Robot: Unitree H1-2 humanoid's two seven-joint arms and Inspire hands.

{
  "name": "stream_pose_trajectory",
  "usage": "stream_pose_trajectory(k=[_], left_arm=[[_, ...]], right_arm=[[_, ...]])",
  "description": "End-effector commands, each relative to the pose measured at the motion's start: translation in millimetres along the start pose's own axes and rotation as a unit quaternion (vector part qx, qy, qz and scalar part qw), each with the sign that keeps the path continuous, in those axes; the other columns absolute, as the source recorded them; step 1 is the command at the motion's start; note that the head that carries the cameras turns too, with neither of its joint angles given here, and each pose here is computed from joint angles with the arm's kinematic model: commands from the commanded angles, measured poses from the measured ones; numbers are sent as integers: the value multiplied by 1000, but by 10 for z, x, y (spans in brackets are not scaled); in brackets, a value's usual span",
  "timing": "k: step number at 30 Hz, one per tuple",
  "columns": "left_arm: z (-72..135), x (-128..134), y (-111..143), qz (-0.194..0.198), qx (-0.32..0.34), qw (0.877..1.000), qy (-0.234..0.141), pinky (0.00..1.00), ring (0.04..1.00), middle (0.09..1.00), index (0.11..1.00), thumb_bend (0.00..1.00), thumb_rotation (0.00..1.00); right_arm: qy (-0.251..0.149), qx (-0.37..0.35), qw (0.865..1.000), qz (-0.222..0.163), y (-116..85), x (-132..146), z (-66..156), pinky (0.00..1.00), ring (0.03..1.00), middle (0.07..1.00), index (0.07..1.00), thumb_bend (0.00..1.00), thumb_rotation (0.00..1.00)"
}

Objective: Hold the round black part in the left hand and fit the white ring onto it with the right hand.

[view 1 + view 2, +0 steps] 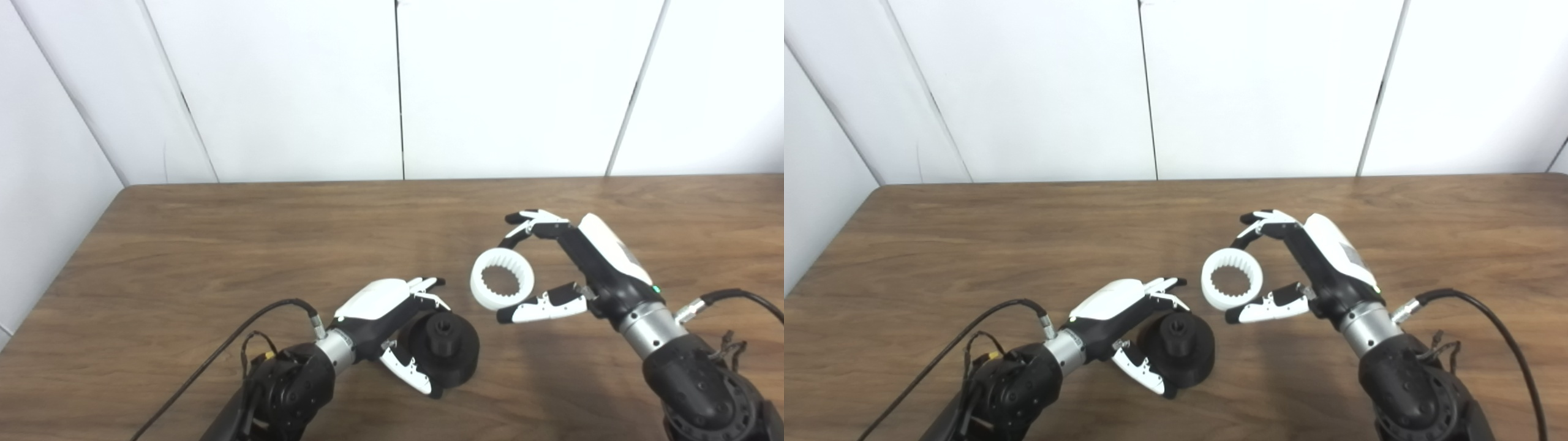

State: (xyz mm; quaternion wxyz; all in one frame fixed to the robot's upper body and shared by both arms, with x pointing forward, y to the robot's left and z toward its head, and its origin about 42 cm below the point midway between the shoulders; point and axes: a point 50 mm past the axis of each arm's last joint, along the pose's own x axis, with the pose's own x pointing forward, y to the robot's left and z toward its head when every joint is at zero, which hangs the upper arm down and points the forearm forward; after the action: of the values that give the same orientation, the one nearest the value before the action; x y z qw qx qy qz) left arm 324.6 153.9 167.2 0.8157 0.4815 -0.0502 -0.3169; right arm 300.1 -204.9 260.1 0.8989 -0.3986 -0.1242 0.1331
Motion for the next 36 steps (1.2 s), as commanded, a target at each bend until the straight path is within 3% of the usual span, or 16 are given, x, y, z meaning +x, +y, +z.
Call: stream_pose_trajectory(k=[1, 14, 36], left_arm=[[-11, 19, 89, 1, 22, 1000, 9, 958, 1000, 1000, 699, 895, 194], [-15, -10, 106, 1, 21, 1000, 11, 958, 1000, 1000, 700, 896, 186], [29, 2, 110, 0, 18, 1000, 12, 954, 1000, 1000, 701, 896, 190]], right_arm=[[-37, -10, 999, -17, -64, 31, 169, 833, 922, 845, 492, 523, 159], [-43, 4, 999, 3, 111, 61, 207, 822, 925, 845, 491, 524, 157], [-24, 19, 999, 40, 319, 115, 73, 831, 935, 848, 491, 523, 158]])
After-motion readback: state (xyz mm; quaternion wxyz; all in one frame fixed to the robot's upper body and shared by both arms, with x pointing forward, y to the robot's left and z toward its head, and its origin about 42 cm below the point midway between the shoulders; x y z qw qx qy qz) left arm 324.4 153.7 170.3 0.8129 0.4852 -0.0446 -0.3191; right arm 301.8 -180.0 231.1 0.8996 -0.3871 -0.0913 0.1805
